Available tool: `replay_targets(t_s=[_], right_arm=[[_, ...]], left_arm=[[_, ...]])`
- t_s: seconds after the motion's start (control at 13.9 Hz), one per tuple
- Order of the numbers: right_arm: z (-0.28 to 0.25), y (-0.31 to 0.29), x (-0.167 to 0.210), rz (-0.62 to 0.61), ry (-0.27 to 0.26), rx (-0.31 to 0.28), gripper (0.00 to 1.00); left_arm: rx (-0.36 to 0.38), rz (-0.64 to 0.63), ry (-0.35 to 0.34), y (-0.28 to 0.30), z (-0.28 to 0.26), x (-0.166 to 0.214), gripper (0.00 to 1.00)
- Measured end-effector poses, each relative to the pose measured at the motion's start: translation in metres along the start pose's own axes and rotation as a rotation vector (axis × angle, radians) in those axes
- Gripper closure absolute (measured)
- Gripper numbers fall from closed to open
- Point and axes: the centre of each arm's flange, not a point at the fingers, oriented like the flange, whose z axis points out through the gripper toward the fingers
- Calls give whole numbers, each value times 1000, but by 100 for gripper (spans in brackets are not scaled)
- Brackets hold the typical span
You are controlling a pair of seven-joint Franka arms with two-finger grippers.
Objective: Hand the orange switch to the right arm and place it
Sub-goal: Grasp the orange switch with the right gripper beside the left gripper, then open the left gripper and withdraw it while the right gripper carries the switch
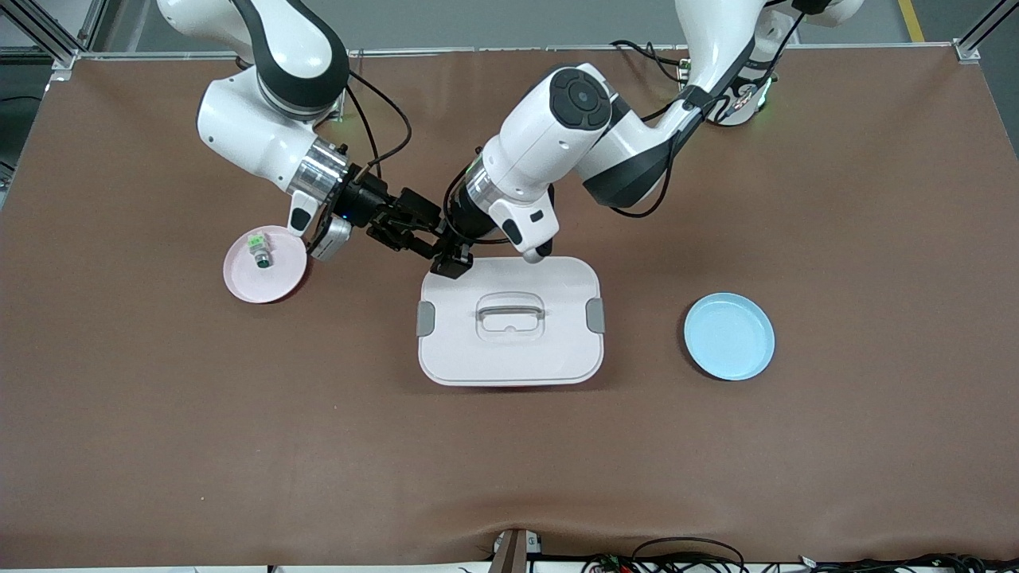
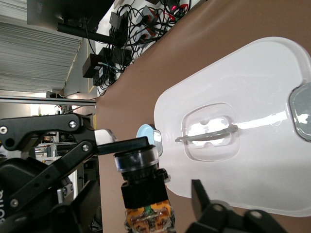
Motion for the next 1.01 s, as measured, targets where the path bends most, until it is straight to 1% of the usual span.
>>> replay_targets(t_s=[0.07,0.22,0.86,1.01], right_arm=[[0,0,0,0,0,1,38],[1,2,2,-1,5,-4,57],[2,2,2,-3,4,-5,58],[3,1,1,-5,3,-3,58]], left_arm=[[0,-1,1,0,1,0,26],[-2,-2,0,2,0,2,26],[-1,-3,1,2,1,2,26],[-11,-8,1,6,-1,5,11]])
